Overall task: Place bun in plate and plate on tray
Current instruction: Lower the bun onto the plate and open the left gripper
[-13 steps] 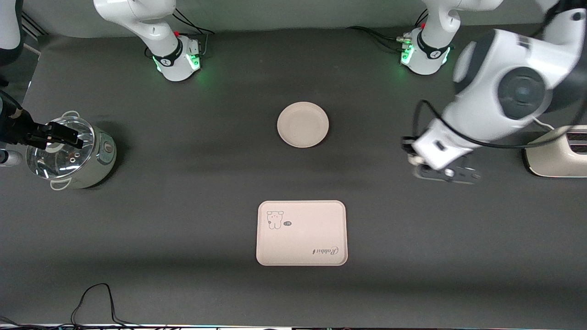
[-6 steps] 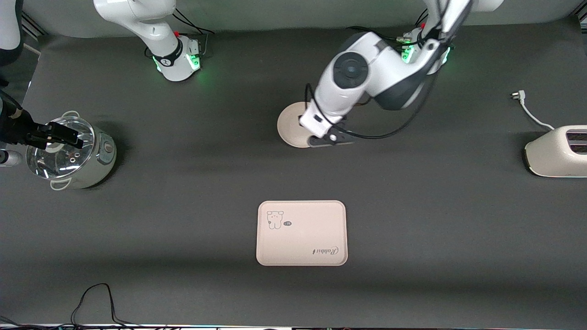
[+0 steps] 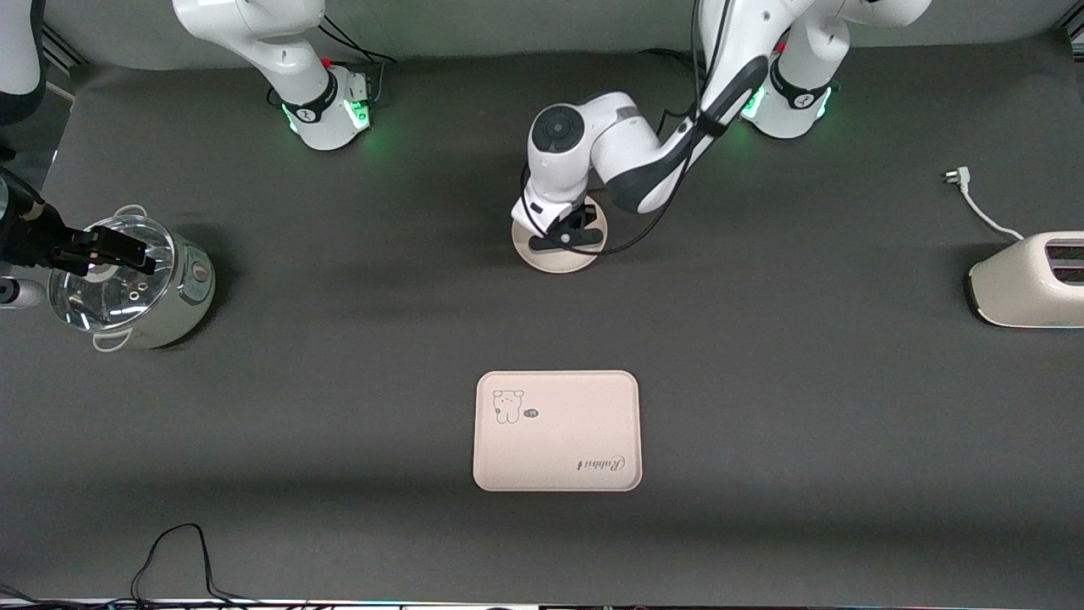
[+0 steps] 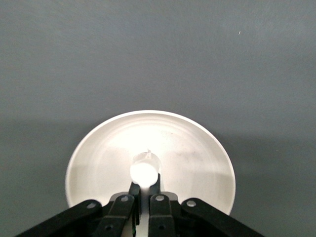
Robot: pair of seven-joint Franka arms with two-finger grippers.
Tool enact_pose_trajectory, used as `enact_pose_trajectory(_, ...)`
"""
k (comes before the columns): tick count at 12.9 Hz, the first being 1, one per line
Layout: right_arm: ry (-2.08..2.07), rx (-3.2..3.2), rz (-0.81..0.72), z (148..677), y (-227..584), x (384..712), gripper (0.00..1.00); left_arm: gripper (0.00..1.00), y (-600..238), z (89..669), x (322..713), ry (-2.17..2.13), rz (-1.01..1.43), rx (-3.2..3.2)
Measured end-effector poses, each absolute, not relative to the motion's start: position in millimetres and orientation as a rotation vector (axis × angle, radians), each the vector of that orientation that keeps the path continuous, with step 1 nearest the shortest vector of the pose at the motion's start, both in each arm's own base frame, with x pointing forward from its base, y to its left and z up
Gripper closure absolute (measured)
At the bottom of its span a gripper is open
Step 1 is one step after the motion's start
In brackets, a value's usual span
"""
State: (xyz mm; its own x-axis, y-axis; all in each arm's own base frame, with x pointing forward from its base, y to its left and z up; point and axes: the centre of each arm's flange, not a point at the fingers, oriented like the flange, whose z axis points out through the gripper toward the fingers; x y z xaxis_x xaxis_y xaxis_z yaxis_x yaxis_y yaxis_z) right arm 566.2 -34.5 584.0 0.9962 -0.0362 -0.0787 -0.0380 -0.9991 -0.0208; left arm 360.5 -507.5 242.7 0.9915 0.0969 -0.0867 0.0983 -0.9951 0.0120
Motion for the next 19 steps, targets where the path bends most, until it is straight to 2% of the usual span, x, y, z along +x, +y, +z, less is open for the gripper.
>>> enact_pose_trajectory(3, 0.058, -3.116, 0.123, 583.7, -34.4, 566.1, 0.00, 0.90, -511.8, 212.7, 349.4, 0.156, -0.144, 3.143)
enact_pose_trajectory(4, 0.058, -3.116, 0.123, 583.6, -34.5, 566.1, 0.00, 0.86, -513.7, 210.2, 345.8, 0.161, -0.140, 3.148)
enact_pose_trajectory(5, 0.058, -3.116, 0.124, 583.3, -34.4, 566.1, 0.00, 0.78, -515.2, 209.4, 343.0, 0.162, -0.133, 3.152)
enact_pose_trajectory(11, 0.058, -3.116, 0.129, 581.9, -34.4, 565.9, 0.00, 0.06, -510.8, 203.7, 340.4, 0.134, -0.101, 3.180)
enact_pose_trajectory(12, 0.058, -3.116, 0.130, 581.8, -34.4, 565.8, 0.00, 0.00, -509.4, 202.3, 339.7, 0.134, -0.104, 3.188)
enact_pose_trajectory(19, 0.055, -3.114, 0.128, 583.2, -33.6, 562.5, 0.00, 0.00, -500.2, 203.9, 352.2, 0.140, -0.079, 3.217)
